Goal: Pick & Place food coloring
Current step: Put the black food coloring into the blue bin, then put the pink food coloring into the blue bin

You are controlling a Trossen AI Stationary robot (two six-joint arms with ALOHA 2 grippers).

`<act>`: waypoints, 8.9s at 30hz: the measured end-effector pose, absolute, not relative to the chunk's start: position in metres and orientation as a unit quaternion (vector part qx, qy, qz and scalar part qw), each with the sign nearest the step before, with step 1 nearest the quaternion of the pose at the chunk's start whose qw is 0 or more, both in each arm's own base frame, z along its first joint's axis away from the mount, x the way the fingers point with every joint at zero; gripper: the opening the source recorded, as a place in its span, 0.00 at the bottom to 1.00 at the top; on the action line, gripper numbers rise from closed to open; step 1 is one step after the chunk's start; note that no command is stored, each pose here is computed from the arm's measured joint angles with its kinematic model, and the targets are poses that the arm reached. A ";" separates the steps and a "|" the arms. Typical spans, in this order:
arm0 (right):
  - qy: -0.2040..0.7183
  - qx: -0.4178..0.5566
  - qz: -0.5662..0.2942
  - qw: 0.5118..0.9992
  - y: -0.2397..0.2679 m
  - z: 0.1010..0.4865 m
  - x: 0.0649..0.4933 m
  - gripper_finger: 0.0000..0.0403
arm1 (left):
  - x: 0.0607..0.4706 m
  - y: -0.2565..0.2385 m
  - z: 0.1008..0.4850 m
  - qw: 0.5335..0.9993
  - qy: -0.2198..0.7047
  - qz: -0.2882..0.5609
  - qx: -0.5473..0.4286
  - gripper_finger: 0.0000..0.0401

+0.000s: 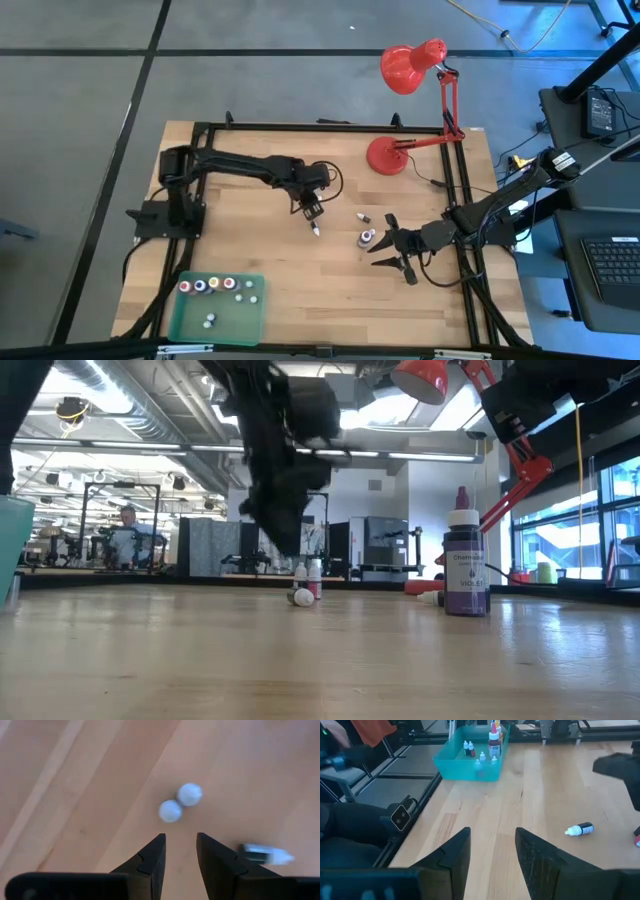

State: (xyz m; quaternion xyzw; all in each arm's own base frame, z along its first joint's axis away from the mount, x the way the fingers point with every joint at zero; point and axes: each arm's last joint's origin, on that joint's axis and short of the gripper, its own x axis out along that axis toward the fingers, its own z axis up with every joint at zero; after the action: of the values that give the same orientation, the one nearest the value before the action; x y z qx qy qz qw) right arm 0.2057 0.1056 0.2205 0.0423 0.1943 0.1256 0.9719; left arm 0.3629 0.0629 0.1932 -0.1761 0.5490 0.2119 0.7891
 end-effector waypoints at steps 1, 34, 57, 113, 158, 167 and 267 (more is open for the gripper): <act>0.195 0.046 0.125 0.972 0.106 0.220 0.206 0.39 | 0.363 0.066 0.188 0.785 0.556 0.211 -0.172 0.26; 0.199 0.046 0.125 0.971 0.106 0.220 0.205 0.39 | 0.374 0.070 0.177 0.814 0.575 0.071 0.050 0.25; 0.199 0.047 0.124 0.971 0.106 0.220 0.205 0.39 | 0.374 0.070 0.177 0.814 0.575 0.073 0.037 0.21; 0.202 0.044 0.124 0.970 0.105 0.219 0.205 0.39 | 0.376 0.070 0.164 0.804 0.589 0.062 0.043 0.16; 0.205 0.050 0.113 0.971 0.105 0.218 0.205 0.39 | 0.181 -0.285 0.234 0.768 0.579 0.095 -0.256 0.16; 0.203 0.039 0.114 0.972 0.105 0.219 0.205 0.39 | 0.132 -0.292 0.230 0.717 0.590 0.218 -0.299 0.16; 0.197 0.037 0.104 0.974 0.104 0.219 0.206 0.39 | 0.201 -0.241 0.251 0.840 0.510 0.137 -0.123 0.24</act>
State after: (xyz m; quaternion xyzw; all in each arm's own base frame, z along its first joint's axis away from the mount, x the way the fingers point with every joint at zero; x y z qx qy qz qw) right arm 0.2055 0.1042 0.2192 0.0370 0.1970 0.1038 0.9742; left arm 0.2013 -0.2413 0.2513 -0.1228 0.5100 0.1373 0.8402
